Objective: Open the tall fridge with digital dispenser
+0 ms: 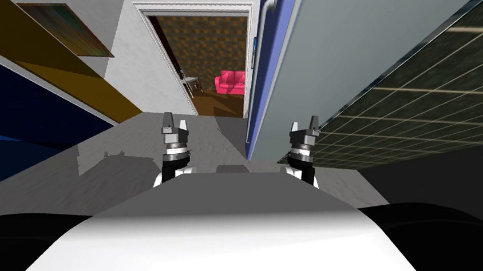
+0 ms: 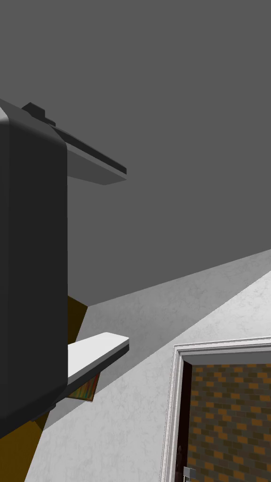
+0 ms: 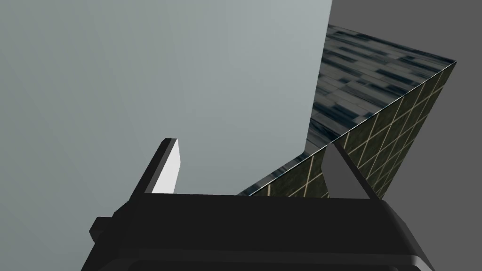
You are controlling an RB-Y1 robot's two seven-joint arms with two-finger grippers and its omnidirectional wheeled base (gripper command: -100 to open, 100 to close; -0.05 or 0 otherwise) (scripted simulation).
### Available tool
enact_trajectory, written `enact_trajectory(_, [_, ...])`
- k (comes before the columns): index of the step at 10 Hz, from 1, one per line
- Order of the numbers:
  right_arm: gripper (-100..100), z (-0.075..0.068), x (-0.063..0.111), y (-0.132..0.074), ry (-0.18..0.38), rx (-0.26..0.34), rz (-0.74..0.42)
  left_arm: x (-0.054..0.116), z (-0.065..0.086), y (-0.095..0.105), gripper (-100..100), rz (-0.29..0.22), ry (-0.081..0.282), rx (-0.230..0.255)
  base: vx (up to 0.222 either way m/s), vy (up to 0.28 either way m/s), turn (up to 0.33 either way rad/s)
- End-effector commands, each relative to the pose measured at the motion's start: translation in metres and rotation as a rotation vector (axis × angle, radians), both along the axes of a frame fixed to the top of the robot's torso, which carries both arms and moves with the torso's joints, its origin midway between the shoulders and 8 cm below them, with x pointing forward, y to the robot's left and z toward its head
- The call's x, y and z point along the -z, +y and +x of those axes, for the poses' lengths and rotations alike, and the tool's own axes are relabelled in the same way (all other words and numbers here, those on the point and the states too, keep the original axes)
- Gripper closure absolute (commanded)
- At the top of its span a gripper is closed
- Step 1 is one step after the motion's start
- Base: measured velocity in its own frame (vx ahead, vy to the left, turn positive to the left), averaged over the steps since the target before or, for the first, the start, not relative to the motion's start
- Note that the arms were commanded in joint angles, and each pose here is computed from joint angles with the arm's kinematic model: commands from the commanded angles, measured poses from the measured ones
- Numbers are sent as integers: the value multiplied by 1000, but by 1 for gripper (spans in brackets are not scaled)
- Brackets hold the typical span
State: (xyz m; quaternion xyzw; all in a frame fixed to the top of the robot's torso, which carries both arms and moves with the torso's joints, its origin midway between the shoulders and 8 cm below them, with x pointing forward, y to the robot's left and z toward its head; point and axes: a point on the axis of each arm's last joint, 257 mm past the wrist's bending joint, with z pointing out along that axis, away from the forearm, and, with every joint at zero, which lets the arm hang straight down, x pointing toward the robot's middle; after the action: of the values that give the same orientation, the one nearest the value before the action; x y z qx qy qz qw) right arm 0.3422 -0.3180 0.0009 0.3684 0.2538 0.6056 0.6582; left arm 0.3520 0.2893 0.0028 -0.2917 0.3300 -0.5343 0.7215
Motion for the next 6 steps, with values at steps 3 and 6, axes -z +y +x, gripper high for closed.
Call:
enact_trajectory(3, [0, 0, 0, 0, 0, 0, 0, 0, 0, 0, 0, 0, 0, 0, 0, 0, 0])
enact_trajectory(6, [0, 0, 0, 0, 0, 0, 0, 0, 0, 0, 0, 0, 0, 0, 0, 0, 0])
